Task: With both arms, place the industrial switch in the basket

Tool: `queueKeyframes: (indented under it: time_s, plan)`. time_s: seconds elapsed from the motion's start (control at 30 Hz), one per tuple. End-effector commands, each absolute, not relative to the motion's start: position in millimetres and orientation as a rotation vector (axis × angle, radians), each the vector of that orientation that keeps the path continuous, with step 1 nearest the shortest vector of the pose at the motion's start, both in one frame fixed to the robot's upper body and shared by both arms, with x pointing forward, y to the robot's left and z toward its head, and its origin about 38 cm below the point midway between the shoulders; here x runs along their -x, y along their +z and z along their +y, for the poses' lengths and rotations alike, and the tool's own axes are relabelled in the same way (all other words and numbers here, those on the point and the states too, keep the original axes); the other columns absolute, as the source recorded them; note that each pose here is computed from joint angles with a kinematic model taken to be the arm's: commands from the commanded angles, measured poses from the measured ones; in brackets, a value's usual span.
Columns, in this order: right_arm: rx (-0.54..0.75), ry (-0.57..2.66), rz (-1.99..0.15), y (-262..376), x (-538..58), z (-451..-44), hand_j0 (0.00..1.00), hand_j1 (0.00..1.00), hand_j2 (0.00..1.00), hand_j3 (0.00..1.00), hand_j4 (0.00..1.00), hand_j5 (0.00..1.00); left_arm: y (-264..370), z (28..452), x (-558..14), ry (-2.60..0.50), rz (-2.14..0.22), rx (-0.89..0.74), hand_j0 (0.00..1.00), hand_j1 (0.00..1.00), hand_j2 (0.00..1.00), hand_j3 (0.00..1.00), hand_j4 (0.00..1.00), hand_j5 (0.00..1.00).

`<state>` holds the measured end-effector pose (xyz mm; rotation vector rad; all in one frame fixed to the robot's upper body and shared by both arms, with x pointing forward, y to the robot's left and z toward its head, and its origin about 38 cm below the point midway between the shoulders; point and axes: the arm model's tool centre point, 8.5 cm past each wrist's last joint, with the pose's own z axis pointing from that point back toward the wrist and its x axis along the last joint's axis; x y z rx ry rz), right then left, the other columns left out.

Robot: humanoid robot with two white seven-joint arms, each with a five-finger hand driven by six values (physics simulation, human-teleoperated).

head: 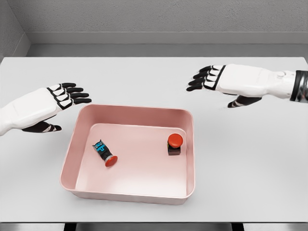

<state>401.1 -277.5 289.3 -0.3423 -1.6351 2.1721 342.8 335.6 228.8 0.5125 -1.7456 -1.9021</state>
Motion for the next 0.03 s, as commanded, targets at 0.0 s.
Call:
queueKeyframes:
  time_s: [0.0]
  plan:
    - [0.451,2.139,-1.627,314.1,-401.4,-302.2,1.00,1.00,1.00,1.00,1.00,1.00,229.5,335.5,-342.7,-1.895,-1.751,-0.509,1.00,1.00,1.00,1.00,1.00,1.00]
